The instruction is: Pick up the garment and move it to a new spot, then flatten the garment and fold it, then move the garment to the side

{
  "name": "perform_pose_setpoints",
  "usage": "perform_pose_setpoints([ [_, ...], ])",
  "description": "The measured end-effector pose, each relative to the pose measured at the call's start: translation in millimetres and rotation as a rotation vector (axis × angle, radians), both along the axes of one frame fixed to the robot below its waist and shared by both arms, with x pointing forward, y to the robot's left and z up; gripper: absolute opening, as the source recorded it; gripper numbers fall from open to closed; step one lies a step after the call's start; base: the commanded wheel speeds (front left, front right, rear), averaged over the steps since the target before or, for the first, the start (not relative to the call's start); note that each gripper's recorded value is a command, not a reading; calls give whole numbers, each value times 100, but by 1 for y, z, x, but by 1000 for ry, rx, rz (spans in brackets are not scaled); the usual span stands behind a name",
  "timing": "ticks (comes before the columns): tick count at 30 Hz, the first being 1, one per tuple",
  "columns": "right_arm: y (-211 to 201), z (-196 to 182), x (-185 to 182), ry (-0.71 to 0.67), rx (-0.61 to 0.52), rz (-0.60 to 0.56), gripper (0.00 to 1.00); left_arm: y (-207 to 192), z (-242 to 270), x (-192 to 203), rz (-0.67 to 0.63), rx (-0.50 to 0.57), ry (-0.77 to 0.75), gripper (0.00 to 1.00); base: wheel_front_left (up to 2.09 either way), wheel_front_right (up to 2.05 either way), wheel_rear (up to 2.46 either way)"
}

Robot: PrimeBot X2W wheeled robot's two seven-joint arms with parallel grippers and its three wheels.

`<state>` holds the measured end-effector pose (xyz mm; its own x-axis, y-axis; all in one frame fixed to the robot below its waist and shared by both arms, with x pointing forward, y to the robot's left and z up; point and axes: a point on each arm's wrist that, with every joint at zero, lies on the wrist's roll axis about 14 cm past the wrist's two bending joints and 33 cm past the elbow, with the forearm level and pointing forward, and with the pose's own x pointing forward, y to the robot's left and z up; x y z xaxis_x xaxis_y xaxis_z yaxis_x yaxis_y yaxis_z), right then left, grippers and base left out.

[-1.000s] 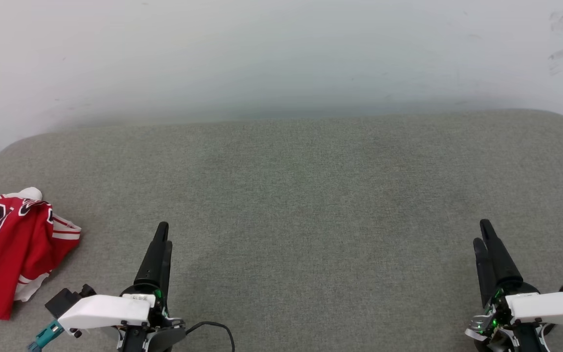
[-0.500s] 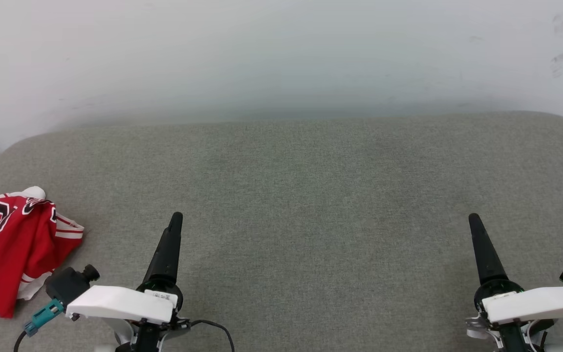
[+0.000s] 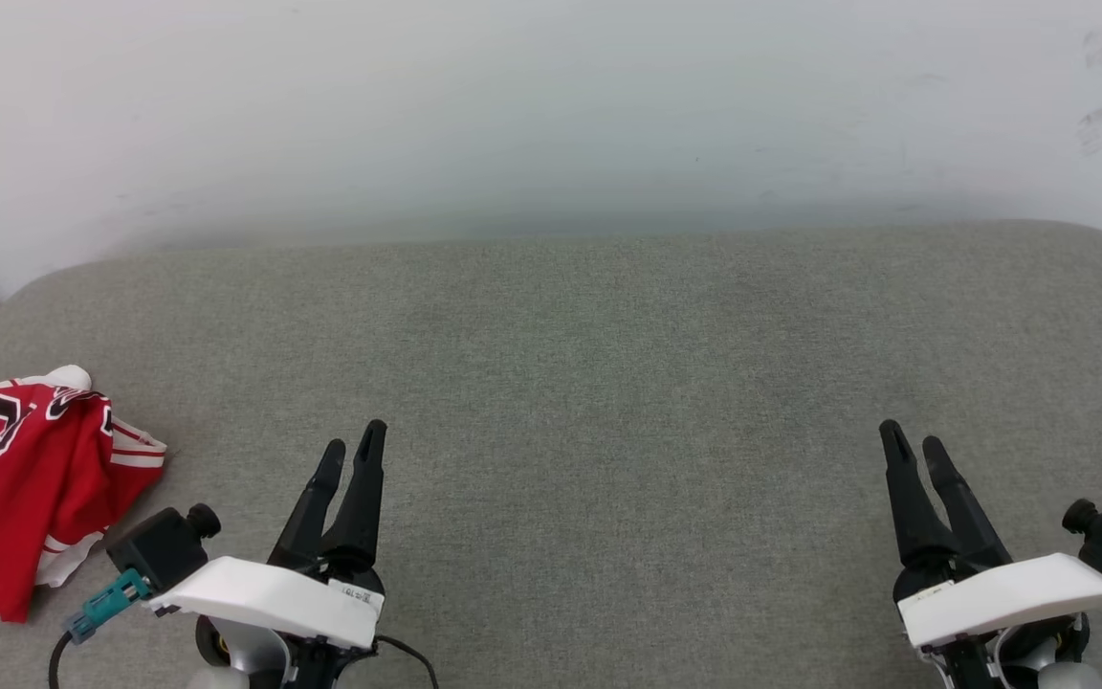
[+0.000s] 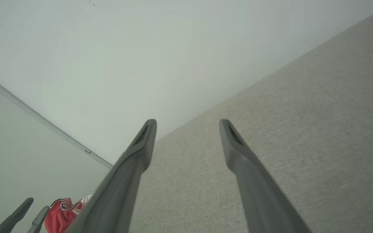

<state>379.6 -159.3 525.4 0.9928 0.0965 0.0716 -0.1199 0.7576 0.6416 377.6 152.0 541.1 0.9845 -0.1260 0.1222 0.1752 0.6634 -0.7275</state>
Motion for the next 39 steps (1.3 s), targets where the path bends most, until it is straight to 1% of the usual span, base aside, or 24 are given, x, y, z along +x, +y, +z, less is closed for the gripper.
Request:
perform_pose_setpoints([
  [6, 4, 4, 1, -21, -108, 15, 100, 0, 0, -2, 3, 102, -18, 100, 0, 0, 0],
  [18, 3, 11, 2, -52, -317, 9, 100, 14, 3, -4, 63, 284, -61, 100, 0, 0, 0],
  [28, 1, 13, 1, -57, -441, -1, 100, 21, 6, -6, 110, 412, -89, 100, 0, 0, 0],
  [37, 1, 10, -3, -51, -535, -4, 100, 21, 3, -8, 119, 524, -101, 100, 0, 0, 0],
  [39, 1, 11, -3, -57, -551, -4, 100, 20, 2, -9, 119, 534, -104, 100, 0, 0, 0],
])
